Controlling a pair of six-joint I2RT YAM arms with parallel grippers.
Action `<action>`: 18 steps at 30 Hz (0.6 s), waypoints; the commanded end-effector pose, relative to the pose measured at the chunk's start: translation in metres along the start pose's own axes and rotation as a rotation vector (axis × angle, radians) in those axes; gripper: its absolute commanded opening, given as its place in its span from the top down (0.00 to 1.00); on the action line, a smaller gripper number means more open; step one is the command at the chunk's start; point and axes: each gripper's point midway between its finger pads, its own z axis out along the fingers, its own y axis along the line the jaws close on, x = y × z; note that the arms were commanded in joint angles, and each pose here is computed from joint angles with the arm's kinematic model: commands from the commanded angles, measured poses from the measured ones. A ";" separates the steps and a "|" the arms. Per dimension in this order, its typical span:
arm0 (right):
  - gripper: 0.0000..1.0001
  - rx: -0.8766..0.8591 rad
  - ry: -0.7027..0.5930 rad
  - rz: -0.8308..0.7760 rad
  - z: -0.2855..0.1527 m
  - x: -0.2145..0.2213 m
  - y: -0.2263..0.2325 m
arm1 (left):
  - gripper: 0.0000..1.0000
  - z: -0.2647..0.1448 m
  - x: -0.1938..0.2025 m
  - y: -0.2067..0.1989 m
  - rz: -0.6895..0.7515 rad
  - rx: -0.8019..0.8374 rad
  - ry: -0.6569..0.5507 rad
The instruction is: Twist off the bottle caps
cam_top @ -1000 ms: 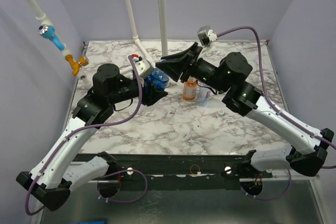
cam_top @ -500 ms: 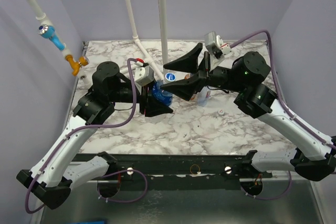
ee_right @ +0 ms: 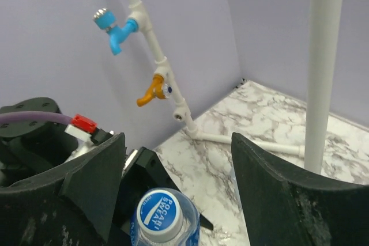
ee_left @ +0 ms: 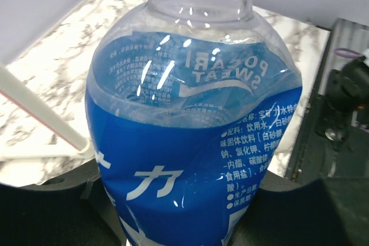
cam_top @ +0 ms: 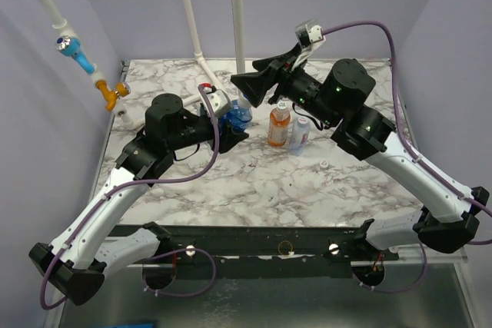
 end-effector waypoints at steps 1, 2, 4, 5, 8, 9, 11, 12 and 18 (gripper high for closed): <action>0.24 0.079 0.084 0.033 0.001 0.022 -0.013 | 1.00 0.000 -0.011 0.032 0.043 -0.163 -0.036; 0.25 0.082 0.088 0.037 0.001 0.024 -0.014 | 1.00 0.000 -0.011 0.034 0.038 -0.172 -0.037; 0.28 0.102 0.101 0.049 0.001 0.031 -0.018 | 1.00 0.001 -0.013 0.036 0.027 -0.183 -0.044; 0.30 0.109 0.106 0.053 0.001 0.034 -0.019 | 1.00 0.002 -0.014 0.036 0.023 -0.184 -0.047; 0.35 0.102 0.102 0.074 0.001 0.038 -0.018 | 1.00 0.002 -0.016 0.037 0.014 -0.191 -0.060; 0.36 0.093 0.100 0.080 0.000 0.038 -0.017 | 1.00 0.002 -0.016 0.038 0.009 -0.194 -0.060; 0.36 0.080 0.103 0.096 0.002 0.042 -0.014 | 1.00 0.002 -0.015 0.039 0.003 -0.200 -0.058; 0.36 0.073 0.105 0.102 0.002 0.043 -0.013 | 1.00 0.002 -0.014 0.039 0.001 -0.202 -0.057; 0.44 0.052 0.081 0.125 0.008 0.045 -0.010 | 1.00 0.003 -0.014 0.037 -0.011 -0.192 -0.058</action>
